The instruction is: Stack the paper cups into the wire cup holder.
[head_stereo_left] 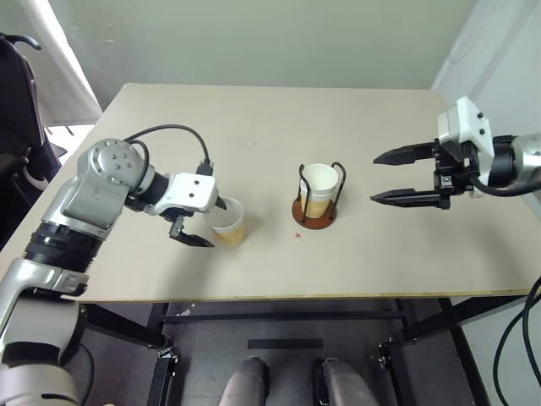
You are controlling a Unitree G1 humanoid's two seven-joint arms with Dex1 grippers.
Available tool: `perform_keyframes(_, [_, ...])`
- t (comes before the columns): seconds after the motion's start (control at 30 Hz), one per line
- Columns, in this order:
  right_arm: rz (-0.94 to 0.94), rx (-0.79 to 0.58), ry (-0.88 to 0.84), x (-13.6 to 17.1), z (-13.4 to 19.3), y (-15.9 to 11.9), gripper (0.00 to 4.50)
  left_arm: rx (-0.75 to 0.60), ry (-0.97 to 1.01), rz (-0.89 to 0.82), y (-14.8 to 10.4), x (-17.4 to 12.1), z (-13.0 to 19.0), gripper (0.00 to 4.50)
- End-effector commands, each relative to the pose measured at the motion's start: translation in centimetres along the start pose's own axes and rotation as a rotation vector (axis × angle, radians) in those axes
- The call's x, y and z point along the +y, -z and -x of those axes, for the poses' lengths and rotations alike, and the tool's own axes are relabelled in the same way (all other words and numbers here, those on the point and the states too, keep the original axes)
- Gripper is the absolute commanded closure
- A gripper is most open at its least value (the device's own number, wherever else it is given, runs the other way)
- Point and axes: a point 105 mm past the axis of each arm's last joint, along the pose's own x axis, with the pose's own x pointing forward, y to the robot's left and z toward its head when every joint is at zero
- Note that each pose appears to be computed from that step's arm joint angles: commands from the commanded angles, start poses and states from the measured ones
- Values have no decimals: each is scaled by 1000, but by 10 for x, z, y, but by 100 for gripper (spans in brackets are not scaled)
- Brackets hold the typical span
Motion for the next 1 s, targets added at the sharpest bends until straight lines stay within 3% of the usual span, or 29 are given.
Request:
perform_keyframes(0.03, [60, -14, 42, -2, 11, -11, 112, 8, 18, -25, -1, 0, 0, 18])
perform_keyframes(0.1, [61, -13, 44, -2, 11, -11, 110, 10, 19, -28, -1, 1, -3, 59])
perform_keyframes(0.47, [57, 9, 54, -2, 13, -3, 110, 26, -6, -41, 3, 10, -11, 447])
perform_keyframes(0.83, [100, 59, 80, -7, 18, 7, 110, -5, -31, -22, -1, 17, -6, 447])
perform_keyframes(1.0, [126, 137, 61, -18, 25, 20, 110, -86, -120, -4, -19, 41, 16, 447])
